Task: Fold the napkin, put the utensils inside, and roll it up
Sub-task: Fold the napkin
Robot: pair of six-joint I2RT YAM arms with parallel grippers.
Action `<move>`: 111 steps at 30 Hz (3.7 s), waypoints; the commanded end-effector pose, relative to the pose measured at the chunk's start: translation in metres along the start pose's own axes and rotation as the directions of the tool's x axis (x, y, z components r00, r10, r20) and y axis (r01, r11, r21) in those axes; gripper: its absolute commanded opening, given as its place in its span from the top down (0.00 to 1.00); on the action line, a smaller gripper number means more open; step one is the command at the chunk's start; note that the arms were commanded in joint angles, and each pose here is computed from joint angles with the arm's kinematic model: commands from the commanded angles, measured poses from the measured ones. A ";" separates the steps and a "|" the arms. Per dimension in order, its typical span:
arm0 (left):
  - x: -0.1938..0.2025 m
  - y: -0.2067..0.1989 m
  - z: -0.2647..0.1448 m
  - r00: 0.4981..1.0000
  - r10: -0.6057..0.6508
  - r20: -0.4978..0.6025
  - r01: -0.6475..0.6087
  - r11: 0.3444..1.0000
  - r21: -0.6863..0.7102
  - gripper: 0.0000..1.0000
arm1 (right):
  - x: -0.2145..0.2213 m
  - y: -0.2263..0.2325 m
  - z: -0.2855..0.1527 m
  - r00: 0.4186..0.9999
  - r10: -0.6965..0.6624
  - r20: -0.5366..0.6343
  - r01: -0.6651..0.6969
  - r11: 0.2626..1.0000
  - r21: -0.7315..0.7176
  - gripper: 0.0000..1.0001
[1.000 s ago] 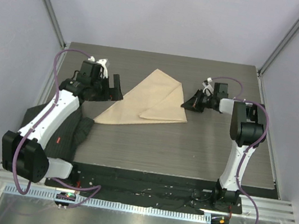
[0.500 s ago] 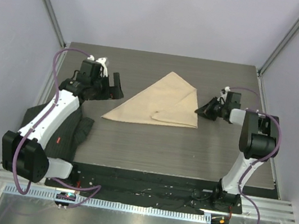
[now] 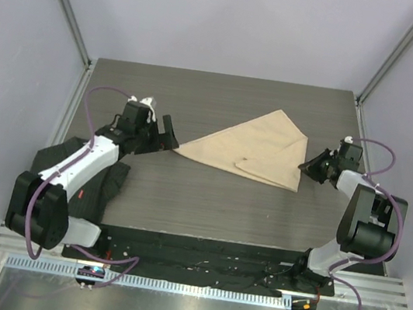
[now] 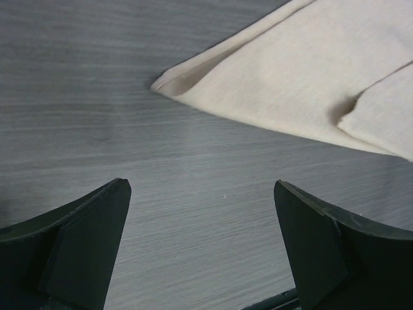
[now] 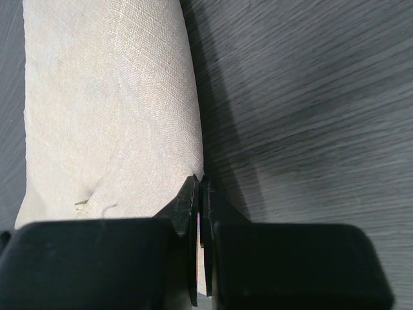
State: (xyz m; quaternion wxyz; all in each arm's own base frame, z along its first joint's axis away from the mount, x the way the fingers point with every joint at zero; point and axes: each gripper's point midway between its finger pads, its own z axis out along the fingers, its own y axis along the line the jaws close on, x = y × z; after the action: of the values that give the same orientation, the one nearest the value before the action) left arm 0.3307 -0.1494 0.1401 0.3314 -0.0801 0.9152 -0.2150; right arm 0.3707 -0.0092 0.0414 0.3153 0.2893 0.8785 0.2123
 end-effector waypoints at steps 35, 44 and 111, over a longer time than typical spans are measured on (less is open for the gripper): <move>0.022 0.044 0.118 0.925 -0.365 0.101 0.367 0.930 -0.005 0.59 | -0.024 0.059 -0.058 0.995 -0.064 0.081 0.077 0.983 -0.166 0.56; 0.026 0.047 0.129 0.944 -0.321 0.080 0.323 0.946 -0.016 0.72 | -0.026 0.064 -0.061 0.994 -0.070 0.085 0.085 0.978 -0.188 0.56; 0.164 -0.354 0.141 0.923 0.379 -0.063 -0.166 0.541 0.824 1.00 | 0.012 0.122 -0.095 0.972 -0.140 0.187 0.181 0.958 -0.222 0.55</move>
State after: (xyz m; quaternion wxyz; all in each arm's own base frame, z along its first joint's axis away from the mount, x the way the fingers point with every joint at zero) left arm 0.3027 -0.5461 0.0938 0.2414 0.2163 0.7715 -0.5475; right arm 0.3453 0.0682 0.1599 0.4244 0.1975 0.8472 0.2514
